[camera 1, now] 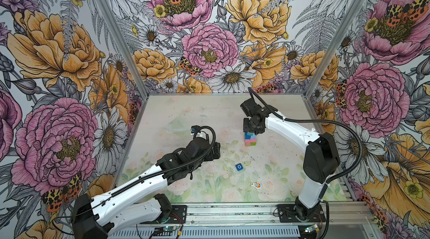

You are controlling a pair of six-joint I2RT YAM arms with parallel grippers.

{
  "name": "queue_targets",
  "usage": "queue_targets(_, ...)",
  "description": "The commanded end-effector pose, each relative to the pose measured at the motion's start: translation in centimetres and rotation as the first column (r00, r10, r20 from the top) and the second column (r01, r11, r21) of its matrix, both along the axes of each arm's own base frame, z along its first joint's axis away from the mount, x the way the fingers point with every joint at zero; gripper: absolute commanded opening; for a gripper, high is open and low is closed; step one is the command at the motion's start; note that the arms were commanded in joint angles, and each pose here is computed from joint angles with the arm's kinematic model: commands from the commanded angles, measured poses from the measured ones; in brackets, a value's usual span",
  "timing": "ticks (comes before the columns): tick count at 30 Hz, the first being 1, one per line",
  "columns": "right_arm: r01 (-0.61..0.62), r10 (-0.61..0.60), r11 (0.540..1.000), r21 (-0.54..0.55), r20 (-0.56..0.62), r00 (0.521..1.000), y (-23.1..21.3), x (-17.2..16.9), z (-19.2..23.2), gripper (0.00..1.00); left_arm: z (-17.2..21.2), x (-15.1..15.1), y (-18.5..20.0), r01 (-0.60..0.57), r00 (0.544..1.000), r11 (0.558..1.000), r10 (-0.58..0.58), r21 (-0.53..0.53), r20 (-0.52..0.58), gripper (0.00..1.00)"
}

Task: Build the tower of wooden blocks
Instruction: 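Lower the light-blue cube onto the teal cube and open the right gripper, then raise the right gripper off the stack while the left arm draws back toward the robot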

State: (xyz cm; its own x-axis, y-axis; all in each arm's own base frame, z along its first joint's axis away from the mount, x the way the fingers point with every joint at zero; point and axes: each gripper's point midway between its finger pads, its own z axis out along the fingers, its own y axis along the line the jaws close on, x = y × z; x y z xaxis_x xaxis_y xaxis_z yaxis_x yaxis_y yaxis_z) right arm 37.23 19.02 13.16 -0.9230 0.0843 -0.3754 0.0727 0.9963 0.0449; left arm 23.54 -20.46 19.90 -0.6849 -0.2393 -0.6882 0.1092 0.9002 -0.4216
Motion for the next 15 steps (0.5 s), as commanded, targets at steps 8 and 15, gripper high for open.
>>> queue_targets(8, -0.001, -0.008, 0.998, 0.069, 0.131, 0.991, -0.2, -0.1, 5.6, 0.58, 1.6, -0.1, 0.3, 0.001, 0.999, 0.999, 0.001, -0.041, 0.037, 0.99)
queue_targets(15, -0.015, -0.006, 0.994, 0.111, 0.190, 0.982, -0.9, -3.1, 8.9, 0.59, 1.2, -2.0, 0.8, 0.001, 0.999, 0.999, 0.001, -0.053, 0.041, 0.99)
